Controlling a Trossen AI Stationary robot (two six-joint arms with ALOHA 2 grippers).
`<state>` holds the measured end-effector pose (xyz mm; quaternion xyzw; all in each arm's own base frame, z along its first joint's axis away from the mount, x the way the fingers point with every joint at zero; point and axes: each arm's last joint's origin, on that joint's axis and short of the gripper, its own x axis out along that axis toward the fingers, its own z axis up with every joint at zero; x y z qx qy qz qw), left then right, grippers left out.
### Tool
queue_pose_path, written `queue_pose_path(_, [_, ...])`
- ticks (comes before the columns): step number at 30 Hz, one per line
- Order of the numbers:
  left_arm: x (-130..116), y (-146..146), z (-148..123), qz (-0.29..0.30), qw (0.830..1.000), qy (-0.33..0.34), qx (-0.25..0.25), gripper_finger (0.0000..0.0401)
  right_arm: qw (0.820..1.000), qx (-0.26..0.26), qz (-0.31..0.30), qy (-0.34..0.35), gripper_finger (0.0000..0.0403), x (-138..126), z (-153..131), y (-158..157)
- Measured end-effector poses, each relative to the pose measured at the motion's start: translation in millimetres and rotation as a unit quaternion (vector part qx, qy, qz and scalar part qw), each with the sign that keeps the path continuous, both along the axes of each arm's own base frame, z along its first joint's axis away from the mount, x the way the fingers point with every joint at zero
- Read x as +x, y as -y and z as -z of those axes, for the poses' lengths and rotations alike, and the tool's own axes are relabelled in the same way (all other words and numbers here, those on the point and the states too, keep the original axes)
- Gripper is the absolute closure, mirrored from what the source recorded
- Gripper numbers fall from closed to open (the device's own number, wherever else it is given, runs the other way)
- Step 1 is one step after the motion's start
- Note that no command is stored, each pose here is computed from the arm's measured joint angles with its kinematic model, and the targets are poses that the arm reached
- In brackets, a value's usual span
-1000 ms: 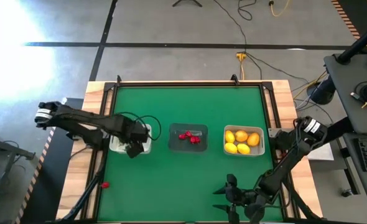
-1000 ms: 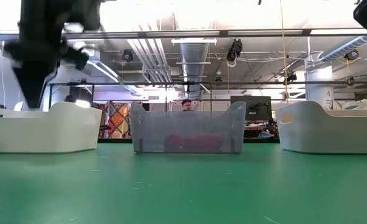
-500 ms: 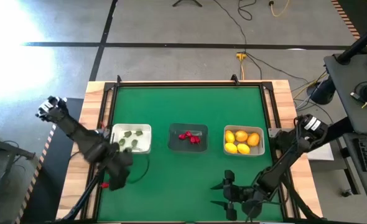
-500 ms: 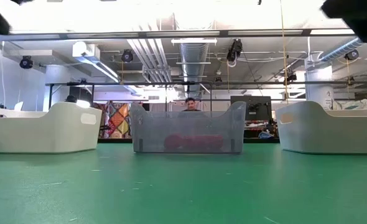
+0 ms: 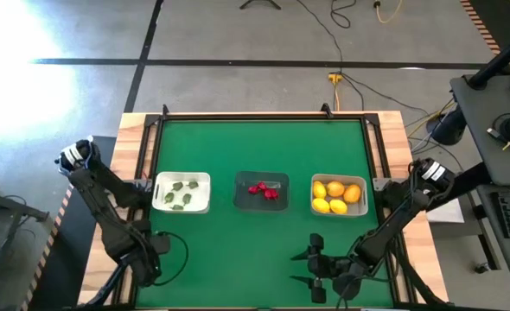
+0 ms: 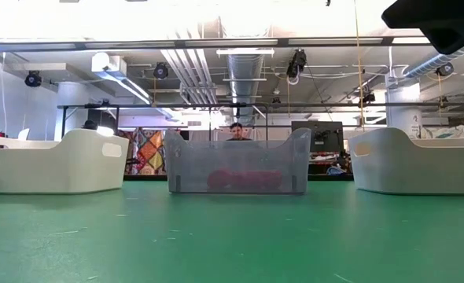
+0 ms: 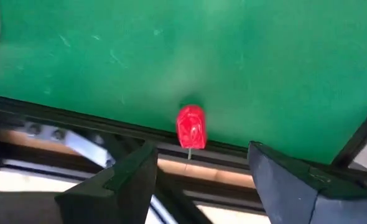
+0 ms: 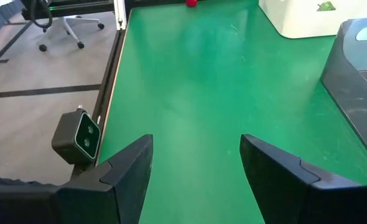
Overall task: Sort produce into baskets
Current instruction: Put the red chili pepper into the black bin
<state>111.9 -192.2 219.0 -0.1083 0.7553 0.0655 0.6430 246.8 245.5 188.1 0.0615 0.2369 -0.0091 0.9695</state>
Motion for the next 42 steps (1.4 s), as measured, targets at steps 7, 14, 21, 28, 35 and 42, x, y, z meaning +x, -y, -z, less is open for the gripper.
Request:
queue_pose_path(7, [-6,-1,32,0.009,0.999,-0.033,-0.01,0.0169,1.0,0.007,0.003,0.002,0.017,1,1,-1])
queue_pose_path(14, [-9,-5,54,0.034,0.998,-0.044,-0.027,0.0169,1.0,0.009,0.002,0.003,0.017,1,1,-1])
queue_pose_path(21, [-15,-8,69,0.047,0.996,-0.053,-0.049,0.0169,1.0,0.007,0.003,0.002,0.017,1,2,-1])
queue_pose_path(28, [-12,-6,74,0.064,0.995,-0.023,-0.067,0.018,1.0,0.007,0.003,0.002,0.017,1,2,-1])
queue_pose_path(35, [-13,-7,76,0.064,0.996,-0.02,-0.065,0.0285,1.0,0.007,0.002,0.001,0.017,1,2,-1])
queue_pose_path(42, [1,-2,64,0.037,0.995,-0.015,-0.096,0.0384,1.0,0.006,0.002,0.002,0.017,1,2,-1])
